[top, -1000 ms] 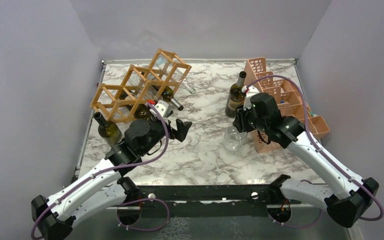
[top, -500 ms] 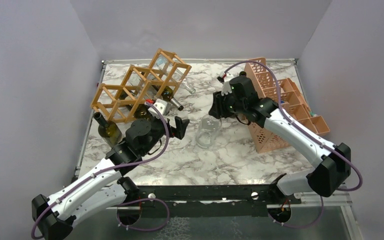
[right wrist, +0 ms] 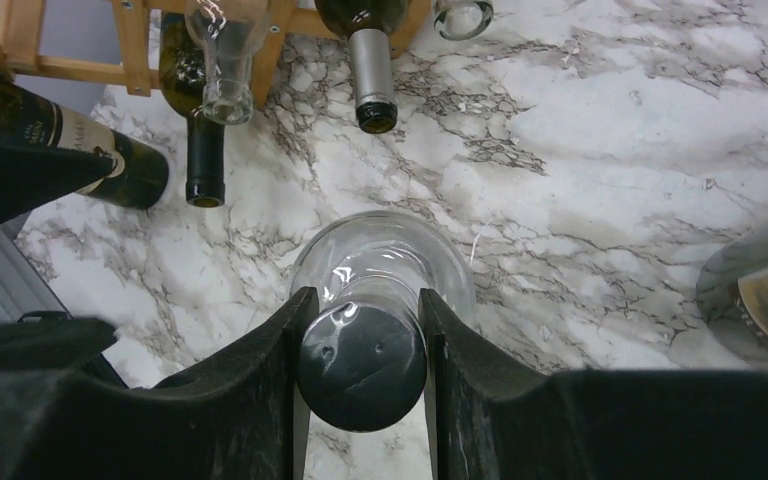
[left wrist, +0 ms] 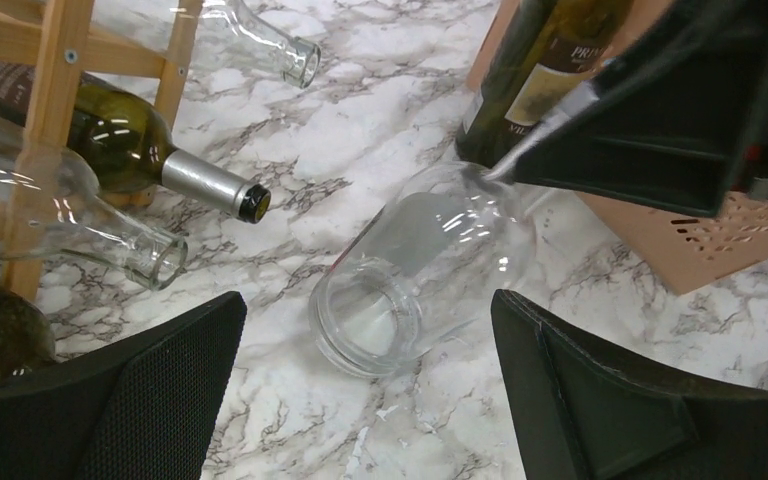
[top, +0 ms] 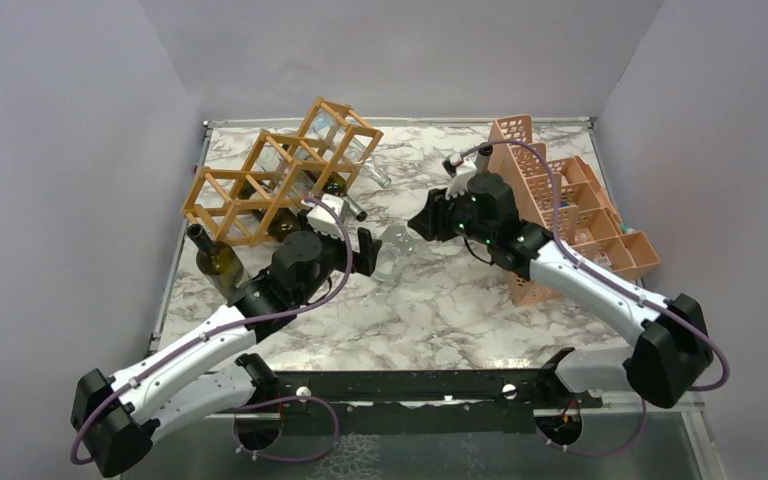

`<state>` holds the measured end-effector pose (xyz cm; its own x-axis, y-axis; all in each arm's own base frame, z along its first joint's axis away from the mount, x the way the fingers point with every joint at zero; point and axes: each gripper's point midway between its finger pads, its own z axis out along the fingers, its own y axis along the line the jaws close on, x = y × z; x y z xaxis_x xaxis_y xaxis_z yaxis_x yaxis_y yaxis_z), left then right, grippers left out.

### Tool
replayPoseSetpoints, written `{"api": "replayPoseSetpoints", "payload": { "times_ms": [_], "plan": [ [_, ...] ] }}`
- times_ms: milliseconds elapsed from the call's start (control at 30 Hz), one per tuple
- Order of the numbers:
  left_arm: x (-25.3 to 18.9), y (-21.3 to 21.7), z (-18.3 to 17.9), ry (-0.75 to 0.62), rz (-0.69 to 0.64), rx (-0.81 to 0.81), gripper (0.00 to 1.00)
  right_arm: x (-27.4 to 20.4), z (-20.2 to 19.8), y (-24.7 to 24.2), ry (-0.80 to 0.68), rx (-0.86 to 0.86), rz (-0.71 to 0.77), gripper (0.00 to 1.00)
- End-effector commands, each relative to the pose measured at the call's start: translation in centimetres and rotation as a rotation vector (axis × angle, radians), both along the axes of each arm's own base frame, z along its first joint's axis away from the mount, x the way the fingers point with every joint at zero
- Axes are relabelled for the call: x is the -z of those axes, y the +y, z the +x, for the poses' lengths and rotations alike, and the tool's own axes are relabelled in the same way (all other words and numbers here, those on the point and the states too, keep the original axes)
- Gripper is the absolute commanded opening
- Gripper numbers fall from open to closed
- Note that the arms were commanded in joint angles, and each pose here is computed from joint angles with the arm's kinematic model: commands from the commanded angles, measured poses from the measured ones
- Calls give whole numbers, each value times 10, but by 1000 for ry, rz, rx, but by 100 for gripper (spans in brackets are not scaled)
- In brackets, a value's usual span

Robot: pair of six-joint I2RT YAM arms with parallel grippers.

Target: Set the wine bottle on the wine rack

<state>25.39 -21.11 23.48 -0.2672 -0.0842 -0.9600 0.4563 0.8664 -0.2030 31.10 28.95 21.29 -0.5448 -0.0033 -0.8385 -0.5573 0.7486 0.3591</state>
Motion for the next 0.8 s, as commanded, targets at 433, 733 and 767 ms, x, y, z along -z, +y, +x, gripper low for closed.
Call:
{"api": "replayPoseSetpoints", "payload": {
  "times_ms": [433, 733, 767],
  "plan": [
    [34, -33, 26, 156, -28, 64, 99, 54, -103, -51, 160, -56, 34, 1],
    [48, -41, 34, 213, -56, 74, 99, 81, -119, -57, 266, -91, -55, 1],
    [49, -41, 35, 217, -55, 75, 99, 80, -118, -55, 263, -102, -54, 1]
  ]
}}
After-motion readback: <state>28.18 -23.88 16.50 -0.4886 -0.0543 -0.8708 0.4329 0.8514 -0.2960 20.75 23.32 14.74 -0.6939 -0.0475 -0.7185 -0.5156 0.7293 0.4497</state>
